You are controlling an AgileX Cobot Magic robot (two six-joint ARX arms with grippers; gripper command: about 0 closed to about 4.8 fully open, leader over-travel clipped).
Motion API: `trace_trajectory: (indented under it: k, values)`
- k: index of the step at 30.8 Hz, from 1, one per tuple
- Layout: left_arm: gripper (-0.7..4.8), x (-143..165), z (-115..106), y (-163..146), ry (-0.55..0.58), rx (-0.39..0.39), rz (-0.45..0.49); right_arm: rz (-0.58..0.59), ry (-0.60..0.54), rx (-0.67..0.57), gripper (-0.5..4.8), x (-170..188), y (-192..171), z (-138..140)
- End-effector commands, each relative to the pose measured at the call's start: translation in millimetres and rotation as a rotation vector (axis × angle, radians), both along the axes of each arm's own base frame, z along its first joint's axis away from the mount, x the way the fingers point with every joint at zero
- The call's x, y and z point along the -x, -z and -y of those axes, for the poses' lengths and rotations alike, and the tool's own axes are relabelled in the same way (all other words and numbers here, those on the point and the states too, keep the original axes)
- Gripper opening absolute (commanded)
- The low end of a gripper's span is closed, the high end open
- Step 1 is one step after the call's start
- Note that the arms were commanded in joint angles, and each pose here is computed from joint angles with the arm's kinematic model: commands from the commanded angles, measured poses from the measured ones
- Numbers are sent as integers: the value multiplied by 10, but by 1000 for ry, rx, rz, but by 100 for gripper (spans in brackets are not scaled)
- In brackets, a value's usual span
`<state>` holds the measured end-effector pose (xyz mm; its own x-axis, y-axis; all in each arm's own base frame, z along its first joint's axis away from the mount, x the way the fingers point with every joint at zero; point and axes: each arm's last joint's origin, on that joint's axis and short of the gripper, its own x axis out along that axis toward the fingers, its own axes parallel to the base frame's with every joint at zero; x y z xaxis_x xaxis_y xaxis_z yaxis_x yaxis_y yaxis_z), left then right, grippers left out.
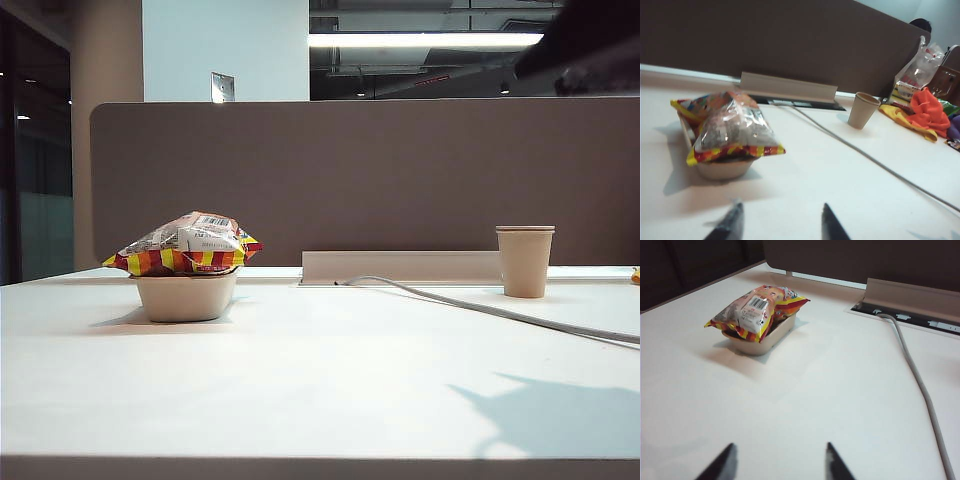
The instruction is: Pick up a bag of chips and put them in the box.
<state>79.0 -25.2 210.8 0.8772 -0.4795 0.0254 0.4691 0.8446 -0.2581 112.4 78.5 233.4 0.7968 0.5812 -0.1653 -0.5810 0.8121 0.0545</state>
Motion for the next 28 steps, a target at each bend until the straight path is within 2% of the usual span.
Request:
trace_trajectory:
  k: [1, 4, 16, 28]
  values:
    - [204, -20, 3, 38, -3, 7, 8, 11, -2, -9, 206, -2, 24, -4]
    - [182, -41, 8, 107, -3, -1, -4, 3, 0, -3, 206, -3, 83, -3]
    - [183, -84, 17, 224, -4, -28, 17, 42, 5, -30, 198, 3, 404, 3]
    - [183, -113, 23, 355, -2, -40, -17, -17, 6, 12, 198, 42, 700, 30]
